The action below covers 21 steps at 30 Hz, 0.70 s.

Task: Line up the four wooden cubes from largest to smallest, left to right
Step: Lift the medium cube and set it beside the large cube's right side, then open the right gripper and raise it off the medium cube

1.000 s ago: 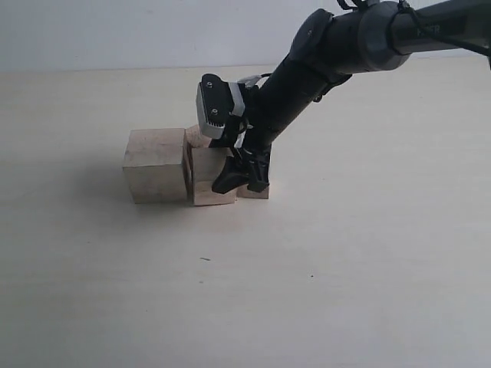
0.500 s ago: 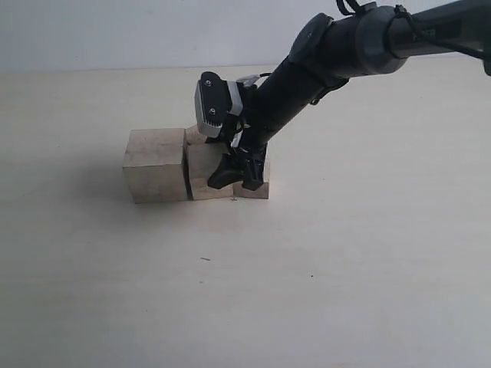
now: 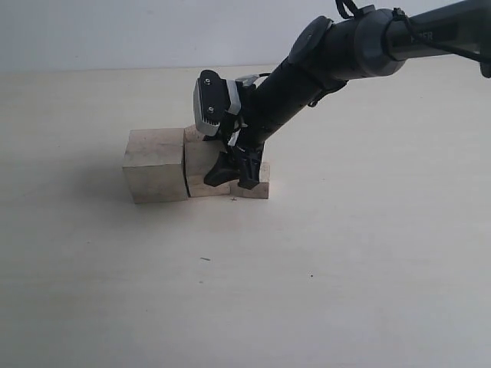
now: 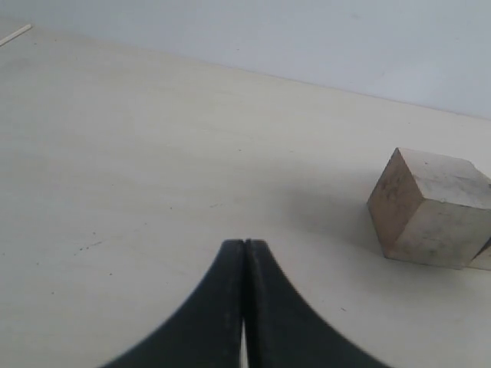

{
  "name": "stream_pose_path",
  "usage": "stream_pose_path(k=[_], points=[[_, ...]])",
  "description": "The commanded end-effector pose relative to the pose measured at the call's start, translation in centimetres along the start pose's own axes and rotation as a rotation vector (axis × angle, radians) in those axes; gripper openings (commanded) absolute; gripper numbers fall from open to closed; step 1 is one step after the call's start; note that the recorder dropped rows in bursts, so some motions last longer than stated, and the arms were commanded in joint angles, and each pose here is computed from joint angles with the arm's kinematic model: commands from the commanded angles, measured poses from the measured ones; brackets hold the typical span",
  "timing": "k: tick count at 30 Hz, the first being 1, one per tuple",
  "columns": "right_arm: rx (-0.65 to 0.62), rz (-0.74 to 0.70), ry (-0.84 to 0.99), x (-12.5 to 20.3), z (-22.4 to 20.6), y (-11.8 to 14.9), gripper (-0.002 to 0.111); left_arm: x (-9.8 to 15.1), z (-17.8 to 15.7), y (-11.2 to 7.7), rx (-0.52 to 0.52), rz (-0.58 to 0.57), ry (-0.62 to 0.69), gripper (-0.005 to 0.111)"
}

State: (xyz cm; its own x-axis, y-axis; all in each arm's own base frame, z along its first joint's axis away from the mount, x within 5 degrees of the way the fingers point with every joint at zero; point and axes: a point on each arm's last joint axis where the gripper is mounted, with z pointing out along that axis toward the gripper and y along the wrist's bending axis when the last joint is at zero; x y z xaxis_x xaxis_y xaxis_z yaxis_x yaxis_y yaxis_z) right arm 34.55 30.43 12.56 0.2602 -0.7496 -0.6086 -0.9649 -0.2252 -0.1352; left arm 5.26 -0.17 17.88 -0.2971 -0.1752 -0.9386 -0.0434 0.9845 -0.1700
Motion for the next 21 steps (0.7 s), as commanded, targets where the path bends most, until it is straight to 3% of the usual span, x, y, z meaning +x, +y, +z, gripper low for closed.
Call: stream_pose_path(k=[1, 12, 21], points=[[0.021, -0.002, -0.006, -0.07, -0.11, -0.27, 0.008, -0.04, -0.01, -0.03, 0.007, 0.007, -0.014, 0.0], [0.021, 0.023, -0.006, -0.07, -0.11, -0.27, 0.055, -0.04, -0.01, -0.03, 0.007, 0.007, -0.014, 0.0], [0.03, 0.036, -0.021, -0.29, -0.25, -0.35, 0.067, -0.04, -0.01, -0.03, 0.007, 0.007, -0.014, 0.0]])
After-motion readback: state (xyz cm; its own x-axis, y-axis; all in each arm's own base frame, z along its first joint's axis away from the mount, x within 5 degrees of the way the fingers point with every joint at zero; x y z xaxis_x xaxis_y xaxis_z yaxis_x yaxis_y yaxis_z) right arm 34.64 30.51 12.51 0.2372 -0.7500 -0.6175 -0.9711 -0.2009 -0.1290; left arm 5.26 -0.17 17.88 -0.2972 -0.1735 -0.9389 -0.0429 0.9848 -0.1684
